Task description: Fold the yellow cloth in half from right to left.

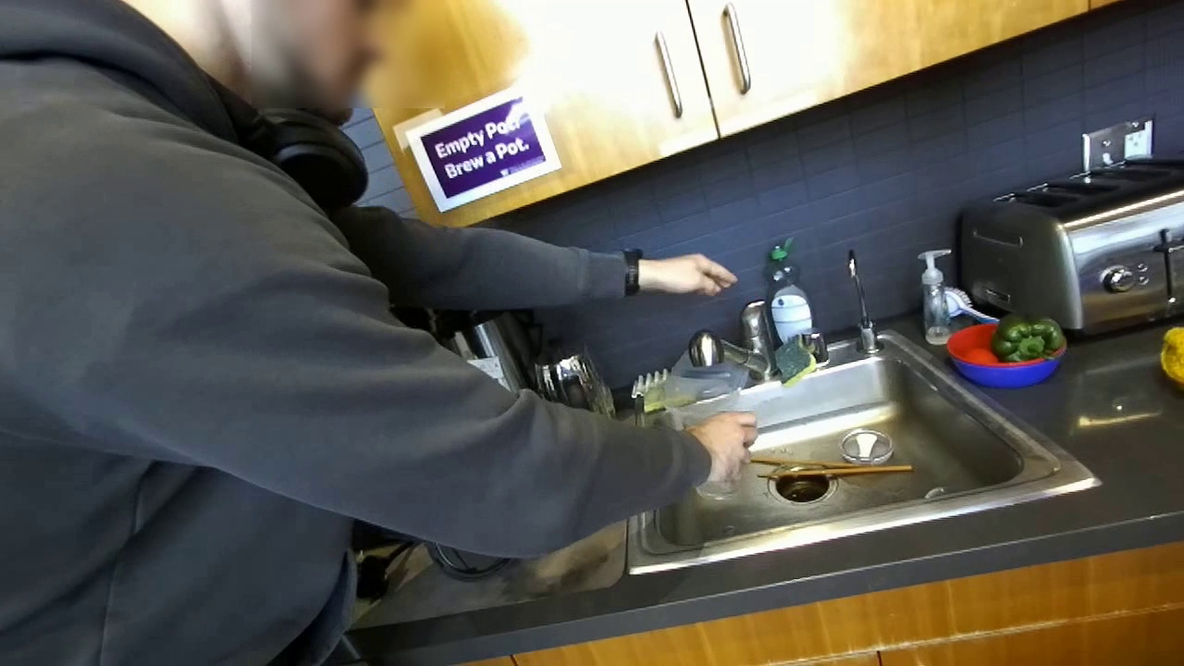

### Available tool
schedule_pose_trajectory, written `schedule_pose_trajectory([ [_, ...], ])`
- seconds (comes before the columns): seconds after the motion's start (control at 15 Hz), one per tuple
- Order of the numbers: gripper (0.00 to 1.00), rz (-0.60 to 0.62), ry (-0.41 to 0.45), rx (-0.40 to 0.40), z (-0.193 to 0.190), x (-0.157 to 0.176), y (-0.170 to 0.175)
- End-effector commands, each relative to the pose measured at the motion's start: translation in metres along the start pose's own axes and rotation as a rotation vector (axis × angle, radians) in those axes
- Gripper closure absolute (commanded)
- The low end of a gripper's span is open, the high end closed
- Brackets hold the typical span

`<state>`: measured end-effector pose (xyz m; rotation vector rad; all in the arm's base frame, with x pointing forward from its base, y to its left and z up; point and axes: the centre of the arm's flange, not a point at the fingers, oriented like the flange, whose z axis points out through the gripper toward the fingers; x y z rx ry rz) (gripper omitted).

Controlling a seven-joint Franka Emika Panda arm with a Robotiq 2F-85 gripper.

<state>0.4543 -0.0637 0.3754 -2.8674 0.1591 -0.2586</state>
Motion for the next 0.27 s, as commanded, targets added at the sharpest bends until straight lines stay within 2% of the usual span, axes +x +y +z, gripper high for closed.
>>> schedule_pose_trajectory([
  [0.0, 0.0, -0.003, 0.002, 0.012, -0.0042, -0.0048, 0.0034],
  [0.2, 0.0, -0.009, 0.008, 0.02, -0.0104, -0.0116, 0.0048],
])
